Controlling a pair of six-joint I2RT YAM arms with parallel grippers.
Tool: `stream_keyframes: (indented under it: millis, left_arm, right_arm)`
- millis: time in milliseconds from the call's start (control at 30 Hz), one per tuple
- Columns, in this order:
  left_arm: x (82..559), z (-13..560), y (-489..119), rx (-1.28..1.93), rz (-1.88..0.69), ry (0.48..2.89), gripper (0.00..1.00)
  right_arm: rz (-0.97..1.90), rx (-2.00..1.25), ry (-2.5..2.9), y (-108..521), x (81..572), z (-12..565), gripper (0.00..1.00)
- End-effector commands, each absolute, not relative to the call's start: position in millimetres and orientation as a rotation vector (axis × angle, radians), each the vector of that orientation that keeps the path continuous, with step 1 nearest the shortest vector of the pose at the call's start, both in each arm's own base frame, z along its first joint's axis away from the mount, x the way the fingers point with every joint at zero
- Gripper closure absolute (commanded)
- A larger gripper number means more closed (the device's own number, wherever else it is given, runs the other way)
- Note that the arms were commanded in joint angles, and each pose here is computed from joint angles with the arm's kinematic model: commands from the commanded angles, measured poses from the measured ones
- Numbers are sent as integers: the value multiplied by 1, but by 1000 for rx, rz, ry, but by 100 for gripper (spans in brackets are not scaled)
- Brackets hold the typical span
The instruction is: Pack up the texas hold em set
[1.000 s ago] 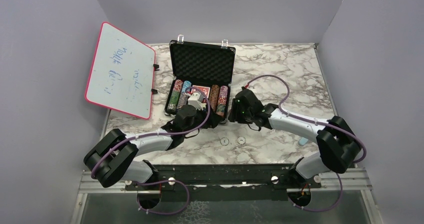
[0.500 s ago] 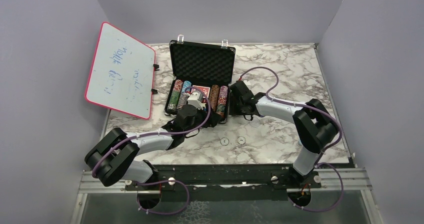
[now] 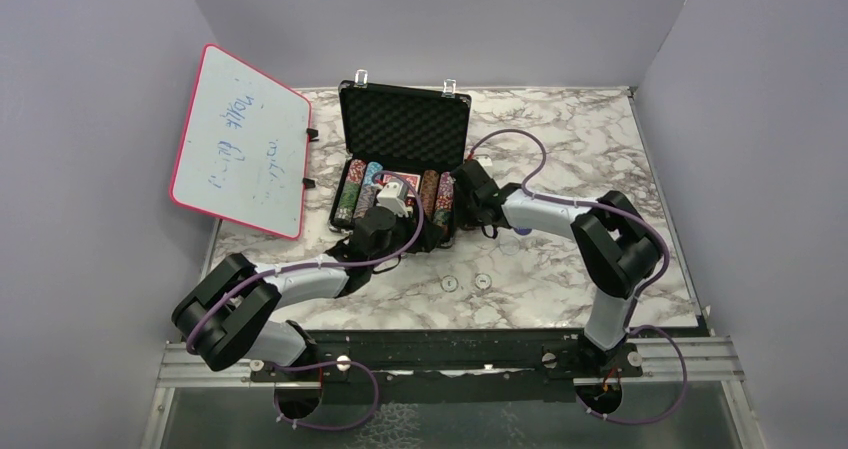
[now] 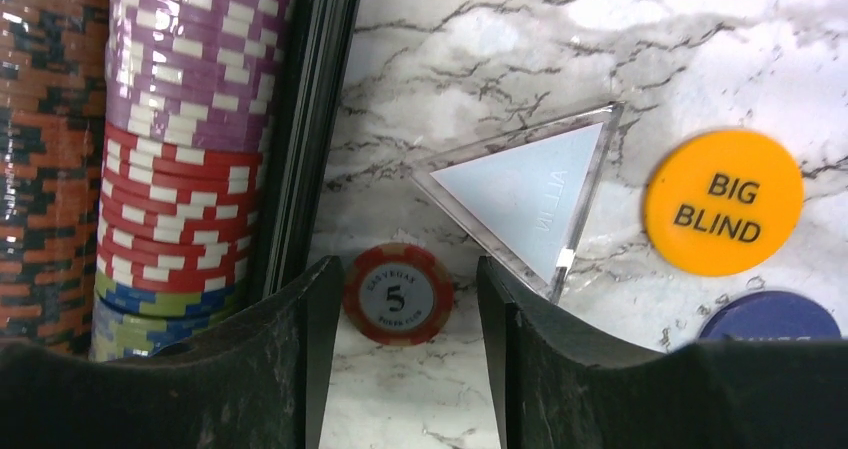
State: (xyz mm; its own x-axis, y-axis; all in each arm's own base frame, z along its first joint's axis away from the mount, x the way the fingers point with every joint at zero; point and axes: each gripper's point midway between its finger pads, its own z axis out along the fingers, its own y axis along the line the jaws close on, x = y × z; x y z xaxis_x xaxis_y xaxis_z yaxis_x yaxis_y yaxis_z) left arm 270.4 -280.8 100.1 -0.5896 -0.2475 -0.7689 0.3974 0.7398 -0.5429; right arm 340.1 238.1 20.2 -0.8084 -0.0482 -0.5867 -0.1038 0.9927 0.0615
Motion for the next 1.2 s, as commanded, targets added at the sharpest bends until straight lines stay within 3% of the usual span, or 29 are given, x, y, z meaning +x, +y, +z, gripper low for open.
stream_keyframes:
  millis: [0, 367, 667, 1000, 1167]
  left_arm:
    - [283, 117, -283, 103, -879, 1951, 39]
    - [286, 121, -282, 107, -870, 1938, 39]
    - [286, 125, -279, 101, -861, 1922, 39]
    - [288, 127, -267, 66, -812, 1902, 38]
    - [290, 127, -264, 69, -790, 1894, 38]
  right_arm:
    - [-36, -154, 2586, 216, 329, -19, 47]
    - [-23, -203, 2657, 202, 296, -11, 59]
    - [111, -370, 2797, 192, 237, -10, 61]
    - [-11, -440, 2876, 181, 223, -11, 47]
    - [-93, -480, 2903, 176, 216, -11, 46]
